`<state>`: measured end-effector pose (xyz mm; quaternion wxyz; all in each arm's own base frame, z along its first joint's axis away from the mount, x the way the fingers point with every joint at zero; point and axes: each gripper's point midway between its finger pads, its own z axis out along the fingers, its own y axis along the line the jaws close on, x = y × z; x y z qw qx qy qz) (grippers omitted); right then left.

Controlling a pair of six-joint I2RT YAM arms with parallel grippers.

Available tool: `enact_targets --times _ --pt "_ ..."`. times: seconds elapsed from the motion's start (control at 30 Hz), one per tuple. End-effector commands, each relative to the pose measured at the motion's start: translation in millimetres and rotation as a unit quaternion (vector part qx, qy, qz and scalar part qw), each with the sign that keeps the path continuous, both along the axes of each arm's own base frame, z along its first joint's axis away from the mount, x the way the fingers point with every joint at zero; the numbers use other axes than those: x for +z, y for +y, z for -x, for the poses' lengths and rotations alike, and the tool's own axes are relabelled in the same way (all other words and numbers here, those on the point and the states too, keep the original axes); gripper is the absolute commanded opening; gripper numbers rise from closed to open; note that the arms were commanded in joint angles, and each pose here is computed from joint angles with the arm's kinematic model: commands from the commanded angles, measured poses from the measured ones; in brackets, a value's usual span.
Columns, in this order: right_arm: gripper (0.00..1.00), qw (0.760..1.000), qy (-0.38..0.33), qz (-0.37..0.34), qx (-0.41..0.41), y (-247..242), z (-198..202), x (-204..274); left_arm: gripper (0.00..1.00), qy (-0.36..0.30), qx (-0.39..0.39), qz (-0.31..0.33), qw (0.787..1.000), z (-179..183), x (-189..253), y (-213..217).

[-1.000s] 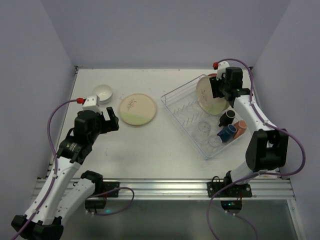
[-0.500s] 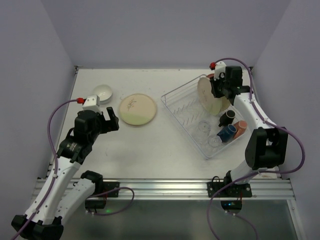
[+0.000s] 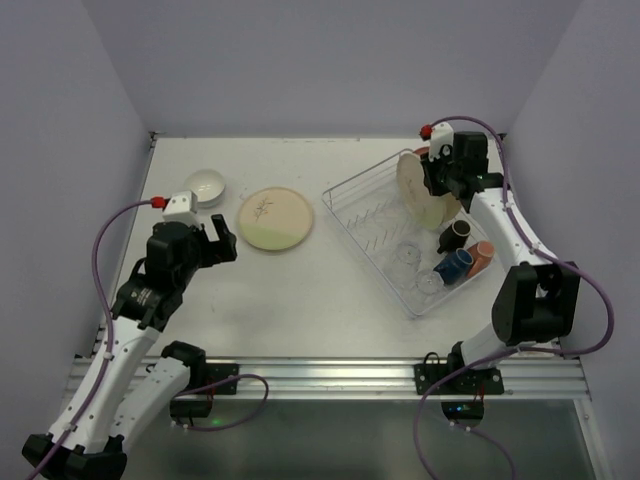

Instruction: Unload the mixed dishes from the dish rack

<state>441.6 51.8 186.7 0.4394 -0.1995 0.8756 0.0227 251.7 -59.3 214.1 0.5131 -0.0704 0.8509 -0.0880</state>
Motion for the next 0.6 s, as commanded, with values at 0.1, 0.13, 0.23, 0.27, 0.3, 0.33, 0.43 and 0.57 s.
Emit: enact_targets --times 0.1,0.13,0.23,0.27,0.3,0.33,0.43,0.57 --pt "0.0 0.988 -0.15 -0.022 -0.016 1 4 100 1.0 -0.035 0.002 0.0 0.999 -1 15 2" --pt "0.0 0.986 -0.165 -0.023 -0.022 0 4 108 1.0 -0.037 0.002 0.0 0.999 -1 15 2" --pt "0.0 0.98 -0.193 -0.035 -0.037 -3 15 129 1.0 -0.04 0.003 0.001 0.999 0 16 3" --pt "0.0 0.977 -0.204 -0.048 -0.049 -5 21 137 1.0 -0.041 0.003 0.001 0.999 0 17 3" --pt "0.0 0.973 -0.214 -0.052 -0.066 -9 24 144 1.0 -0.041 0.005 0.001 0.999 0 17 4" --pt "0.0 0.969 -0.226 -0.06 -0.075 -11 28 152 1.0 -0.042 0.005 0.001 0.999 0 17 4" --pt "0.0 0.952 -0.264 -0.111 -0.107 -14 45 176 1.0 -0.044 0.005 0.0 0.999 0 19 4" --pt "0.0 0.923 -0.279 -0.226 -0.141 -7 67 188 1.0 -0.051 -0.002 0.006 0.999 -2 26 1"
